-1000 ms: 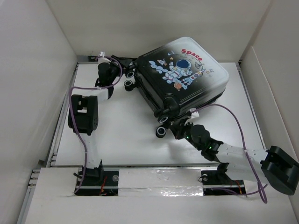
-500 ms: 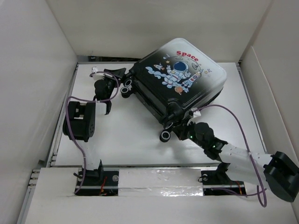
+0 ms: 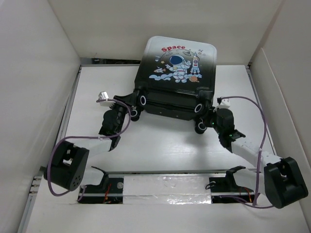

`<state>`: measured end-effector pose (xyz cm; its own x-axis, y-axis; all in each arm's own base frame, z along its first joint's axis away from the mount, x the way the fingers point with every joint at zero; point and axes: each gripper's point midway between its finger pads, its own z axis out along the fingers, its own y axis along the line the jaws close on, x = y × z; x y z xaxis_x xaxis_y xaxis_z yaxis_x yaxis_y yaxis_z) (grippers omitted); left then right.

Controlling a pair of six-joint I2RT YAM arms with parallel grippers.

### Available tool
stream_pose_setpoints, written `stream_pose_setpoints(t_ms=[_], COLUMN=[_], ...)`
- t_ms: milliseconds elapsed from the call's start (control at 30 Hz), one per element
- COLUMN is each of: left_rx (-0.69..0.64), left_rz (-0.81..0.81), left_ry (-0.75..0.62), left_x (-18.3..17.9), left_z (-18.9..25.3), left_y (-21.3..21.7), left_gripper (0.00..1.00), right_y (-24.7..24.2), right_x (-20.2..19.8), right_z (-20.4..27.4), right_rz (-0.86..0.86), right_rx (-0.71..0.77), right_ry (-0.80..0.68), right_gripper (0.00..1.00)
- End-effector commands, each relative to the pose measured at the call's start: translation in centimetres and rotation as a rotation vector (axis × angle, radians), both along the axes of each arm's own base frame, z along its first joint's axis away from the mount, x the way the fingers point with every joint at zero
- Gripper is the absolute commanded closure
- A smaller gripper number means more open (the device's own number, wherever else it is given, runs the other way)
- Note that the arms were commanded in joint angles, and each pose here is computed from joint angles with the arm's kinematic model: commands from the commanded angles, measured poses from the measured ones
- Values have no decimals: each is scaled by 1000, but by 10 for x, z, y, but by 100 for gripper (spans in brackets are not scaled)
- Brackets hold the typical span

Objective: Pack the luggage

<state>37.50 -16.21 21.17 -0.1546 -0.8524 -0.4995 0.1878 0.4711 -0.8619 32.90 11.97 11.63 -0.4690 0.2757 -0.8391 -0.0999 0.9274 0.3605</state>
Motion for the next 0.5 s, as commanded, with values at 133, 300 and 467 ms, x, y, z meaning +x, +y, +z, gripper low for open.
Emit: stream_pose_setpoints(t_ms=[133, 300, 467], left_rx=[29, -88, -91], left_rz=[-402, -419, -506], left_ry=[-20, -89, -130], left_x=[-91, -91, -93], left_z=[0, 30, 48], left_y=[-104, -111, -132], left_gripper=[100, 100, 100], right_y=[121, 126, 147], right_x=[-57, -60, -29], right_z=[40, 46, 63], right_rz=[191, 36, 35], right_rx=[340, 191, 127], right_ry=[-288, -448, -527], right_gripper=[100, 100, 100])
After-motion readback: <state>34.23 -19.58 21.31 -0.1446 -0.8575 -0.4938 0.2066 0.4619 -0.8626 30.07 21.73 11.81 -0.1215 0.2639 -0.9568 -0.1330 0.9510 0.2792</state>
